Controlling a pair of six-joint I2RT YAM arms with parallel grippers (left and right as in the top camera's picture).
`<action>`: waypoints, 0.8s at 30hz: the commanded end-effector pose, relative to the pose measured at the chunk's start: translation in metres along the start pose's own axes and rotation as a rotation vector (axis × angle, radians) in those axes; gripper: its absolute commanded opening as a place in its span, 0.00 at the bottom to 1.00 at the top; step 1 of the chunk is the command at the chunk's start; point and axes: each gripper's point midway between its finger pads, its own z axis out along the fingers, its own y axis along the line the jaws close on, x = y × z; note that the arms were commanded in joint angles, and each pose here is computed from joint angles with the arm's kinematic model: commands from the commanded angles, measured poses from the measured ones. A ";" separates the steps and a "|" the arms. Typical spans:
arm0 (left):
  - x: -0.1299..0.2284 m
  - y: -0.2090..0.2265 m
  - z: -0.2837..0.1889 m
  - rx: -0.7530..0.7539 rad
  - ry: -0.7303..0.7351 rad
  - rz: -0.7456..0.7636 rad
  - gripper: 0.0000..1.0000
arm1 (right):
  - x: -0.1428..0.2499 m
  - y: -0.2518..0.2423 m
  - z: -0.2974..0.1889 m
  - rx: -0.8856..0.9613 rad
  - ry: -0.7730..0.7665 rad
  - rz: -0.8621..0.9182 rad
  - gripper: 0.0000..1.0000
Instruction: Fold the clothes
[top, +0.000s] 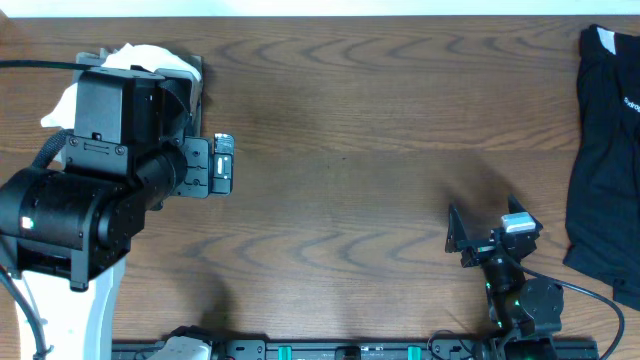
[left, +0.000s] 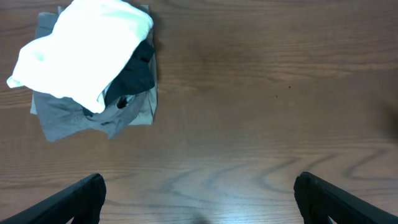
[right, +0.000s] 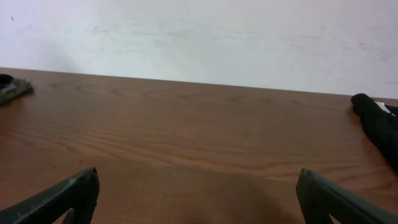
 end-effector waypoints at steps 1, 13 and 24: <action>-0.003 0.003 -0.002 -0.023 -0.014 0.006 0.98 | 0.001 -0.002 0.000 0.008 0.000 0.015 0.99; -0.047 0.028 -0.019 -0.057 -0.478 -0.095 0.98 | 0.001 -0.002 0.000 0.008 0.000 0.015 0.99; 0.026 0.053 -0.020 -0.131 -0.671 -0.166 0.98 | 0.001 -0.002 0.000 0.008 0.000 0.015 0.99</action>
